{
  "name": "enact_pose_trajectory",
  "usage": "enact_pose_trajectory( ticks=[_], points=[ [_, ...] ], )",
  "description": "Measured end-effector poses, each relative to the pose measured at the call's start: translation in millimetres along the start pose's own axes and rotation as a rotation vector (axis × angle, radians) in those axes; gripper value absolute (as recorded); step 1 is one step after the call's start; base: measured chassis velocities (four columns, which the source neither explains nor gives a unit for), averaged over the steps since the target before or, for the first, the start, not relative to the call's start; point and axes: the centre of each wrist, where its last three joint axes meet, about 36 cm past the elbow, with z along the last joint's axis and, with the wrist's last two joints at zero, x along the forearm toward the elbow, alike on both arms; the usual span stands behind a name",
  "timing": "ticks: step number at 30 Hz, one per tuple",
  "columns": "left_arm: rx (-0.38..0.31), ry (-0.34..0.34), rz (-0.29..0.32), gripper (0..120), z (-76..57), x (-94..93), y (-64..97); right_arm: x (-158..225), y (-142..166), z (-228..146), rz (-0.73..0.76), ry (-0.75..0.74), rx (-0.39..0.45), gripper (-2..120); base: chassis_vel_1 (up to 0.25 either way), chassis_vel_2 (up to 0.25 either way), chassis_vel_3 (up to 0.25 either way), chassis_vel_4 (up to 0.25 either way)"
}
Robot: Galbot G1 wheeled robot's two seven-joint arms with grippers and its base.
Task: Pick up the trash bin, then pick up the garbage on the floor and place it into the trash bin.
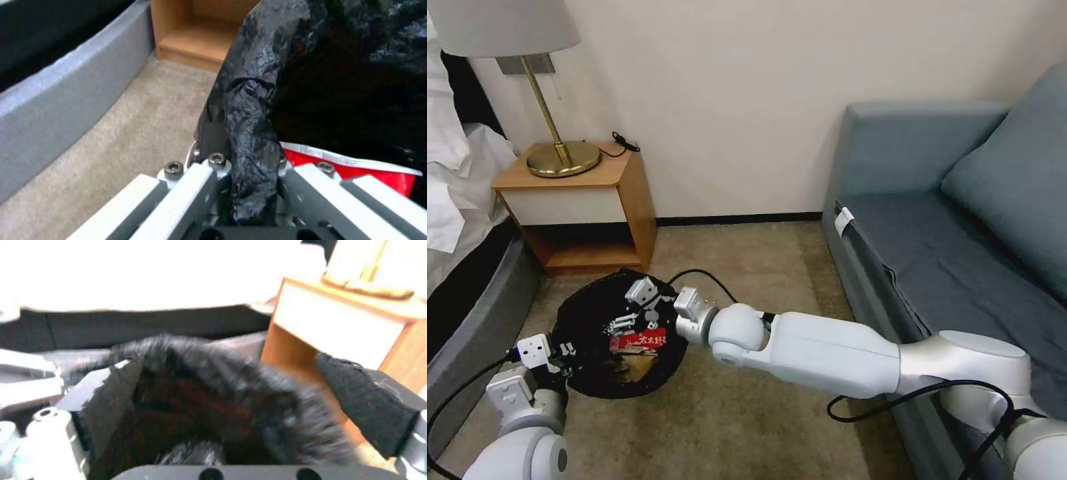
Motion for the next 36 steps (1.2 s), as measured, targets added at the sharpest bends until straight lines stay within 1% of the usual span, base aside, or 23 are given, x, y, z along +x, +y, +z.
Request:
enact_pose_trajectory(
  ticks=[1,2,5,6,8,9,10,12,13,14,15,16,17,18,21,23,25,26,27,28,32,34,36],
  points=[
    [0.024,0.008,-0.001,1,-1.2,1.3,0.0,7,-5,-8,0.01,-0.014,0.0,99,0.0,0.0,0.0,0.0],
    [0.024,0.008,-0.001,1,-1.2,1.3,0.0,7,-5,-8,0.01,-0.014,0.0,99,0.0,0.0,0.0,0.0],
    [0.106,0.042,-0.006,1,-4.6,4.7,0.0,30,-21,-25,0.053,-0.042,0.007,100,0.0,0.0,0.0,0.0],
    [0.146,0.06,-0.008,1,-5.7,5.6,-0.4,42,-30,-29,0.077,-0.048,0.013,100,0.0,0.0,0.0,0.0],
    [0.156,0.065,-0.009,1,-5.9,5.8,-0.4,46,-32,-31,0.083,-0.05,0.014,100,0.0,0.0,0.0,0.0],
    [0.202,0.093,-0.004,1,-6.3,6.2,-0.6,60,-39,-34,0.109,-0.053,0.018,100,0.0,0.0,0.0,0.0],
    [0.202,0.093,-0.004,1,-6.3,6.2,-0.6,60,-39,-34,0.109,-0.053,0.018,100,0.0,0.0,0.0,0.0],
    [0.252,0.129,0.009,1,-5.9,6.2,-0.4,76,-44,-34,0.13,-0.047,0.02,100,0.0,0.0,0.0,0.0],
    [0.291,0.158,0.02,1,-5.0,4.5,0.4,85,-46,-34,0.139,-0.043,0.024,100,0.0,0.0,0.0,0.0],
    [0.291,0.158,0.02,1,-5.0,4.5,0.4,85,-46,-34,0.139,-0.043,0.024,100,0.0,0.0,0.0,0.0],
    [0.339,0.193,0.032,1,-3.6,1.2,1.7,94,-48,-35,0.146,-0.04,0.028,100,0.0,0.0,0.0,0.0],
    [0.372,0.22,0.035,1,-1.7,-2.5,2.6,101,-48,-35,0.151,-0.039,0.029,100,0.0,0.0,0.0,0.0],
    [0.391,0.24,0.031,1,1.4,-6.4,3.3,107,-49,-35,0.156,-0.04,0.029,100,0.0,0.0,0.0,0.0],
    [0.391,0.24,0.031,1,1.4,-6.4,3.3,107,-49,-35,0.156,-0.04,0.029,100,0.0,0.0,0.0,0.0],
    [0.4,0.274,0.007,1,10.6,-16.5,4.4,115,-48,-33,0.166,-0.041,0.024,100,0.0,0.0,0.0,0.0],
    [0.4,0.278,0.004,1,11.8,-18.0,4.6,116,-47,-32,0.167,-0.042,0.023,100,0.0,0.0,0.0,0.0],
    [0.4,0.295,-0.012,1,17.7,-24.4,6.2,120,-46,-29,0.173,-0.044,0.019,100,0.0,0.0,0.0,0.0],
    [0.397,0.313,-0.03,1,24.3,-30.8,7.7,124,-44,-25,0.179,-0.045,0.012,100,0.0,0.0,0.0,0.0],
    [0.393,0.323,-0.039,1,28.2,-33.9,8.3,125,-43,-22,0.183,-0.044,0.009,100,0.0,0.0,0.0,0.0],
    [0.393,0.323,-0.039,1,28.2,-33.9,8.3,125,-43,-22,0.183,-0.044,0.009,100,0.0,0.0,0.0,0.0],
    [0.383,0.342,-0.059,1,36.2,-40.3,9.7,133,-36,-8,0.196,-0.043,-0.02,100,0.0,0.0,0.0,0.0],
    [0.382,0.345,-0.061,1,37.1,-40.9,9.8,134,-35,-5,0.198,-0.042,-0.025,100,0.0,0.0,0.0,0.0],
    [0.378,0.354,-0.069,1,40.7,-43.8,10.3,138,-30,5,0.208,-0.036,-0.046,100,0.0,0.0,0.0,0.0]
  ],
)
